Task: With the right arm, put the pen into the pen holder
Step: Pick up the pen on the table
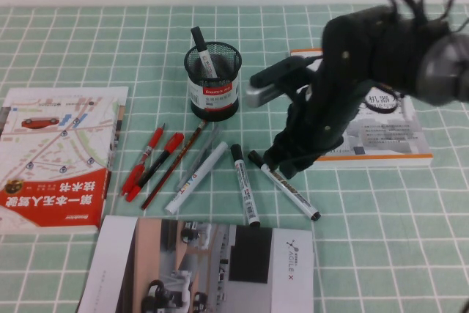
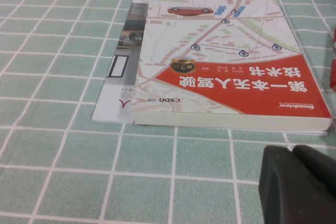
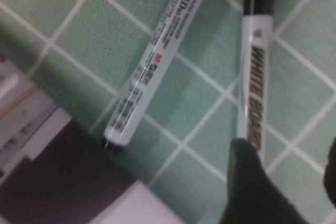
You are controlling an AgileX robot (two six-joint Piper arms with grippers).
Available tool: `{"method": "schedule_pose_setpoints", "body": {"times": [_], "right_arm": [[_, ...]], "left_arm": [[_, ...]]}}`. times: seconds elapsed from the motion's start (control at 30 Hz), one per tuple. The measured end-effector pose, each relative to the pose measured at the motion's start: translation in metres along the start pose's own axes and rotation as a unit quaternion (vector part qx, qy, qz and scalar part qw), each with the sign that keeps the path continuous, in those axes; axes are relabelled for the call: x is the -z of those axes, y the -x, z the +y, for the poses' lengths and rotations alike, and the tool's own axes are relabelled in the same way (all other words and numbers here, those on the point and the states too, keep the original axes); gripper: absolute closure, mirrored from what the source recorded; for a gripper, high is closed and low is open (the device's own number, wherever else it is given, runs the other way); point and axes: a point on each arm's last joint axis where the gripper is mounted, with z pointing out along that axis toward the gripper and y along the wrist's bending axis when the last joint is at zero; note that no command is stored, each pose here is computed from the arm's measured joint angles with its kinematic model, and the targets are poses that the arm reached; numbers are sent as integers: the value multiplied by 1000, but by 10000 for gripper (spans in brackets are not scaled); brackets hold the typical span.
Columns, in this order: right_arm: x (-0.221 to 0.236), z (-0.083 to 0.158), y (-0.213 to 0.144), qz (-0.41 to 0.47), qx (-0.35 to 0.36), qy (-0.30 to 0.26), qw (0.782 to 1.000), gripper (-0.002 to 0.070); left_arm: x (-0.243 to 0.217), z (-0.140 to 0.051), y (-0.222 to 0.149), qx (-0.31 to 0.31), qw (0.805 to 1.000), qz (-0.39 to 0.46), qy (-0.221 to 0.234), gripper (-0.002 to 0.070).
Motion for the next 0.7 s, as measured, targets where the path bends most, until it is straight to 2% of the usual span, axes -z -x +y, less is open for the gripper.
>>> {"method": "schedule_pose_setpoints", "body": {"times": [0.1,0.33,0.7], "right_arm": [[-18,-1,6,14,13,2,1000,377],[-53,-2,13,40,57,8,998,365],[-70,-3,27,44,72,13,996,365]], "left_arm": [[0,0,0,0,1000,0,0,679],[0,0,0,0,1000,0,0,679],[0,0,0,0,1000,0,0,679]]}}
